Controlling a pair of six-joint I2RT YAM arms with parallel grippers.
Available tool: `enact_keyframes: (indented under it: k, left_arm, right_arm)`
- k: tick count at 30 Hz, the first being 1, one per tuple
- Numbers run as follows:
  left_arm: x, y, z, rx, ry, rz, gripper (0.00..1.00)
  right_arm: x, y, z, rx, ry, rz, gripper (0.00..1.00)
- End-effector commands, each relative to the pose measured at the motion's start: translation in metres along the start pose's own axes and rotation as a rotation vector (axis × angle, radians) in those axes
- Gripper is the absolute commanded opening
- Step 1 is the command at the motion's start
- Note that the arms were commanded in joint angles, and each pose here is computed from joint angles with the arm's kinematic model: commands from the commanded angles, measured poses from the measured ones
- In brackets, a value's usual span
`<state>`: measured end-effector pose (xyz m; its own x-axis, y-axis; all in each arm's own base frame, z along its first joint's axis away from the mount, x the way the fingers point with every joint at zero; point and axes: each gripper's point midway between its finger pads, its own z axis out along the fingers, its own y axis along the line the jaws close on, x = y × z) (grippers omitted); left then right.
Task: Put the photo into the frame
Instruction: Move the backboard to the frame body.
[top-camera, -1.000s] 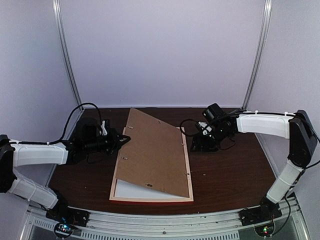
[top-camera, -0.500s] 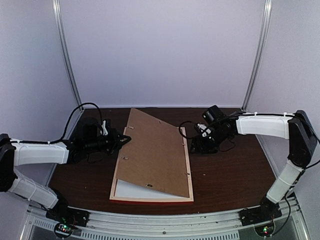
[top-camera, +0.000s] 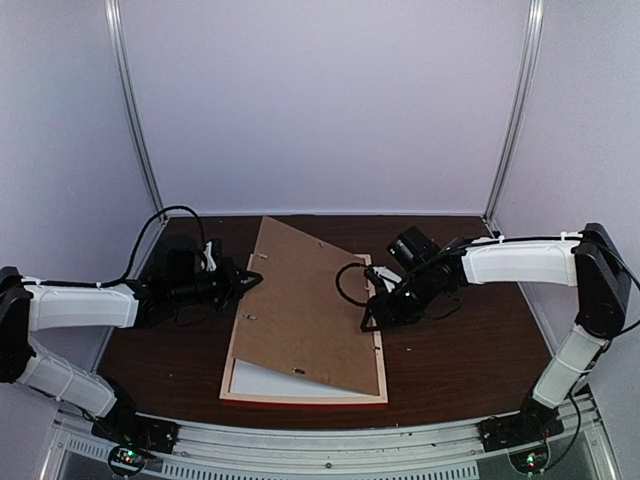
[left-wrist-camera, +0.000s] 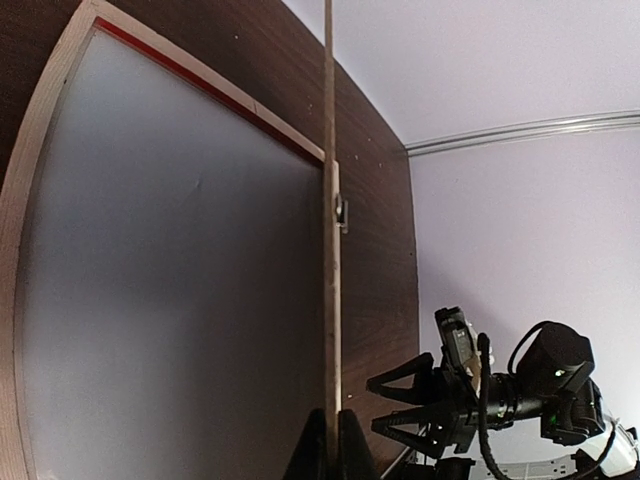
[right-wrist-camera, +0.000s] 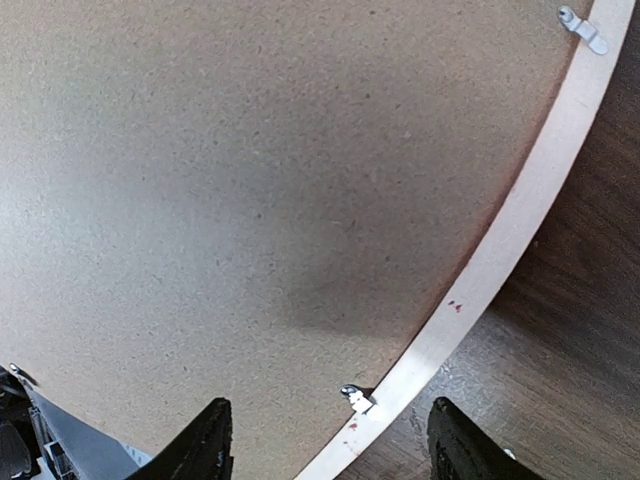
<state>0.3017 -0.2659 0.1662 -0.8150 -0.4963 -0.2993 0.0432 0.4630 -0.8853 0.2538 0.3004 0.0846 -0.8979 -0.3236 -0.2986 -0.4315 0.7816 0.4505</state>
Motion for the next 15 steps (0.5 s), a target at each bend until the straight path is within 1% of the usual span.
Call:
enact_keyframes:
  k: [1, 7, 8, 12, 15]
  left_arm:
    - [0.002, -0.019, 0.002, 0.064, 0.018, 0.042, 0.0]
    - [0.004, -0.013, 0.001, 0.038, 0.023, 0.034, 0.0]
    - [0.004, -0.011, 0.001, 0.026, 0.025, 0.035, 0.02]
    - [0.006, -0.005, -0.001, -0.031, 0.046, 0.052, 0.14]
    - [0.008, 0.0, -0.002, -0.064, 0.059, 0.063, 0.26]
  right_arm:
    - [0.006, 0.01, 0.011, -0.038, 0.02, -0.046, 0.66]
    - [0.012, 0.012, 0.022, -0.036, 0.049, -0.058, 0.66]
    - [0.012, 0.012, 0.023, -0.037, 0.05, -0.058, 0.66]
    - [0.013, 0.013, 0.026, -0.038, 0.055, -0.057, 0.66]
    - [0.014, 0.013, 0.026, -0.038, 0.057, -0.056, 0.66]
